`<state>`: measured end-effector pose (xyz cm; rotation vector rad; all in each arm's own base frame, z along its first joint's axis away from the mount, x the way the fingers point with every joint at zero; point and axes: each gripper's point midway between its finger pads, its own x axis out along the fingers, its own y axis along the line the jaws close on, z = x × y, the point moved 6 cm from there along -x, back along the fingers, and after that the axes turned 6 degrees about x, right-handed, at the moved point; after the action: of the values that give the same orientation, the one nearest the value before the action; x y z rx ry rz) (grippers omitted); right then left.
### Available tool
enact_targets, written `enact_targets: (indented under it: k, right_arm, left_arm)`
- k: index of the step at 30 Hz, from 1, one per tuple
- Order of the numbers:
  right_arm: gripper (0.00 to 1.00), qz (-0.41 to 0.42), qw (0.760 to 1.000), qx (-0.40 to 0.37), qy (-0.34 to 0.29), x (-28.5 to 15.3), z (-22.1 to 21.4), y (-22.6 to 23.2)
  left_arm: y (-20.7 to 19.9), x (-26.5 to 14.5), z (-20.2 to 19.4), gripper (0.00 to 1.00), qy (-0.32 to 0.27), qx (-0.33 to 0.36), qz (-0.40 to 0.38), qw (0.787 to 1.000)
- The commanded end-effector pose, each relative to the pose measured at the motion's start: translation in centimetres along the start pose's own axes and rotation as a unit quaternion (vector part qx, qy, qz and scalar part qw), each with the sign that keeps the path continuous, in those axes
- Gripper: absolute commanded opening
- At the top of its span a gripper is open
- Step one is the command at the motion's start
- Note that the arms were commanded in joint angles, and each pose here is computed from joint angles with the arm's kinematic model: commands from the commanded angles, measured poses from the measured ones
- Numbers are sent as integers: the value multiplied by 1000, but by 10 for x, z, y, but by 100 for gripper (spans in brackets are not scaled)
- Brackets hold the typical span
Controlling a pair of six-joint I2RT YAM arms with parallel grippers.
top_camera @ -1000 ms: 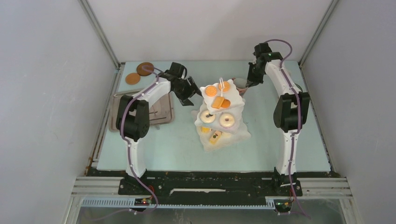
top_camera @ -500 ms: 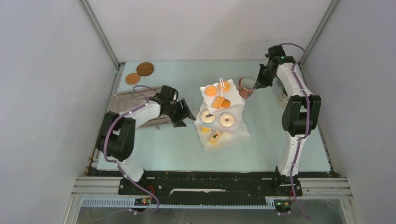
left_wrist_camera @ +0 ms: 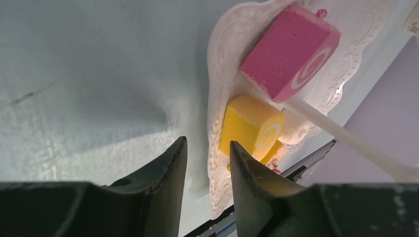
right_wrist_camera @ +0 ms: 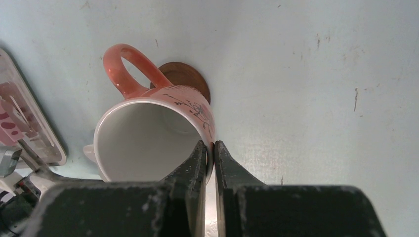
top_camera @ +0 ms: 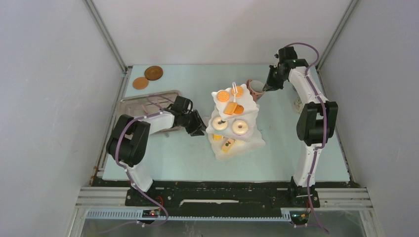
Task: Serve the afternoon tea
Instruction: Move the desert table to the center of the board.
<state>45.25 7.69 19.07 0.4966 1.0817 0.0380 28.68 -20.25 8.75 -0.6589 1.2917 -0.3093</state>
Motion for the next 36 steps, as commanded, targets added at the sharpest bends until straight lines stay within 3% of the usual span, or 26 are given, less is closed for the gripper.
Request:
enact_targets:
  k: [1,8,12,24,36]
  right_arm:
    - [0,34,998,-9,-59,-26,19,18]
    - [0,19,998,-24,-61,-22,19,18]
    - [0,18,998,-32,-60,-20,16,22]
    - [0,-6,995,-75,-72,-11,11,44]
    - [0,-40,990,-119,-71,11,4,65]
  left_arm:
    - [-18,10,11,39,-19,6,-33,999]
    - [-13,19,11,21,-22,-13,-35,999]
    - [-7,17,5,1,-10,-4,-23,1000]
    - [42,-11,-18,0,-7,-27,25,999]
    - [36,-18,-13,3,-6,-19,19,1000]
